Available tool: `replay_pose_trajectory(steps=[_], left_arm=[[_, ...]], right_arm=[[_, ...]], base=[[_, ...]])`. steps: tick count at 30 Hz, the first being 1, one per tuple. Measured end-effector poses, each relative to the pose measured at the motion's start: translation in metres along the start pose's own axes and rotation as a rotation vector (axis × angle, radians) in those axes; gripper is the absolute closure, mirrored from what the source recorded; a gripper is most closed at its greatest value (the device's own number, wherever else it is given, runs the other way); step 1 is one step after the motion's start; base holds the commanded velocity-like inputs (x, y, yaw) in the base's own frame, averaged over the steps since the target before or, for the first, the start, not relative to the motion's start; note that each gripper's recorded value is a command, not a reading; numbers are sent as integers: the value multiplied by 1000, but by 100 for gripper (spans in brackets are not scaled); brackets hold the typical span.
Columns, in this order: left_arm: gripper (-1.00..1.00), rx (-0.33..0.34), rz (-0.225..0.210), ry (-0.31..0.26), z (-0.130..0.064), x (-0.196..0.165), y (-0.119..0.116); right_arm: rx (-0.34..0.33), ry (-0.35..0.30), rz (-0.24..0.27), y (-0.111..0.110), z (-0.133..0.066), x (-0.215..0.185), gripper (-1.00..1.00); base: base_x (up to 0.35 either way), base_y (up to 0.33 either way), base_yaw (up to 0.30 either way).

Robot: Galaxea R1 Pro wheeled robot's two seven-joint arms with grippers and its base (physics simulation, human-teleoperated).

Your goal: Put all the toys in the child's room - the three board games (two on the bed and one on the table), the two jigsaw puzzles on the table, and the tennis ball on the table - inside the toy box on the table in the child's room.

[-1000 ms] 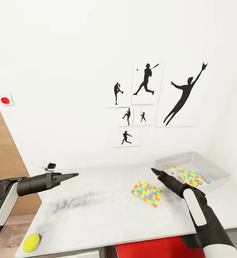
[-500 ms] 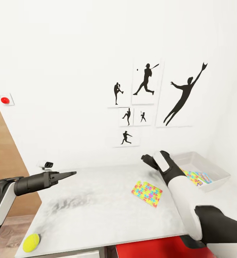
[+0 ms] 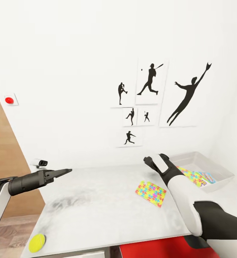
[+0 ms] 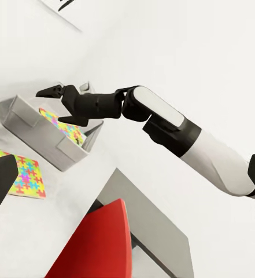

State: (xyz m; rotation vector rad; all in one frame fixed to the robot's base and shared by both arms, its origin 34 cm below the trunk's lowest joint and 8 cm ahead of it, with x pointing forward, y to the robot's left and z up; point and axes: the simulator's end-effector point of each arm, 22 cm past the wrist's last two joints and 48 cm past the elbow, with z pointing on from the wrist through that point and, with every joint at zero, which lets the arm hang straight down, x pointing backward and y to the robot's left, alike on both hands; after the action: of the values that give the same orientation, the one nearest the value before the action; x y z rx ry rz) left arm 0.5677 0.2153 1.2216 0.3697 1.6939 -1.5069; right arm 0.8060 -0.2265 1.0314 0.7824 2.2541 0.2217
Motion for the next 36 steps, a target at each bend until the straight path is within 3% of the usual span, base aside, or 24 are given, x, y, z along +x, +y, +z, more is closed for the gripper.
replay_pose_trajectory(steps=[26, 36], left_arm=[[-100, -3, -10, 0, -1, 2, 5], [-100, 126, 28, -77, -41, -23, -27]], right_arm=[[25, -12, 18, -15, 10, 0, -100], [49, -3, 25, -27, 21, 7, -100]], base=[[0, 2, -10], [0, 0, 0]])
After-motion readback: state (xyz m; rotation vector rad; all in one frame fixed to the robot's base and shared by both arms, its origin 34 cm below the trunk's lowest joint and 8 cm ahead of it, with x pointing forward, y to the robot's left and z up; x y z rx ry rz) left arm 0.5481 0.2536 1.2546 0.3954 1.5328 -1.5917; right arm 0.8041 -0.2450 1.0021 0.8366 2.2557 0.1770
